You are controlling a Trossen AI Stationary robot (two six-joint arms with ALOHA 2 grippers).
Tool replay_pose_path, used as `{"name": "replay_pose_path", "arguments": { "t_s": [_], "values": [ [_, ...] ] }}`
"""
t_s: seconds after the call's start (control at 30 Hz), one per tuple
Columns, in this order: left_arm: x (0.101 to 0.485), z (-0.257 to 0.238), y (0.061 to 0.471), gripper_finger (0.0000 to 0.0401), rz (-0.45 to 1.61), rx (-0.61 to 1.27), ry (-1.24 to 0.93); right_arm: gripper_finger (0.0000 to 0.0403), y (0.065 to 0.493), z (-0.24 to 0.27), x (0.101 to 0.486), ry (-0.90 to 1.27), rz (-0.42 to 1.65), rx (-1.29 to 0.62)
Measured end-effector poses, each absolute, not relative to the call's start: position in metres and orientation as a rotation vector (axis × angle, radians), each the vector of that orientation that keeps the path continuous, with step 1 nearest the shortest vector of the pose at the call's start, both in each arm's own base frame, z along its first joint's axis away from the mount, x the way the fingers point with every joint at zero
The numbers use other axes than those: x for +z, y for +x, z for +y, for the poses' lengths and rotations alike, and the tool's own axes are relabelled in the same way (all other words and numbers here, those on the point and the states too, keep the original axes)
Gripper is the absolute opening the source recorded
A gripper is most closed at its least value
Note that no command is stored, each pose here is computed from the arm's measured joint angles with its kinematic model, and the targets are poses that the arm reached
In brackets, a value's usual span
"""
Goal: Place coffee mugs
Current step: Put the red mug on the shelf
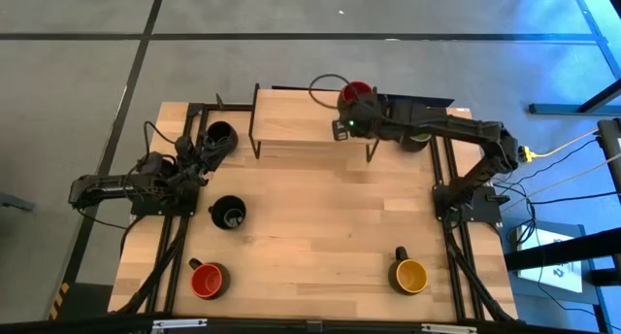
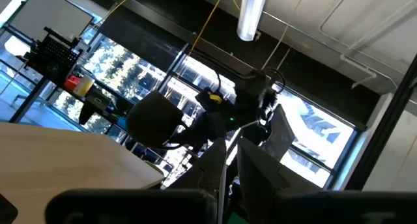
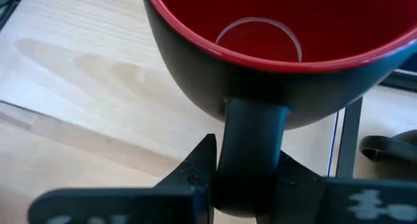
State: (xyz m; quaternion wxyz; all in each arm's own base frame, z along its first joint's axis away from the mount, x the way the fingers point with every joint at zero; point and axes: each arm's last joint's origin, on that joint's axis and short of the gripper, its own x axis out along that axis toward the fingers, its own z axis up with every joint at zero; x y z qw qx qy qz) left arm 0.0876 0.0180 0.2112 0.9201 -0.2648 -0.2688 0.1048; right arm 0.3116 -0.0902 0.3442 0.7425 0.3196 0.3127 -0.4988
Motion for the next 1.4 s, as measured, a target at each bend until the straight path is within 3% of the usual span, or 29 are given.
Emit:
{"name": "replay_pose_path", "arguments": {
  "t_s": [0.63, 1.4],
  "values": [
    [0.209, 0.019, 0.088, 0.0032, -0.544, 0.263, -0.554, 0.0047, 0.294, -0.167, 0.328, 0.846, 0.764, -1.130],
    [0.209, 0.019, 0.088, 0.0032, -0.544, 0.265, -0.554, 0.0052, 0.291, -0.179, 0.320, 0.876, 0.796, -1.154]
  ]
}}
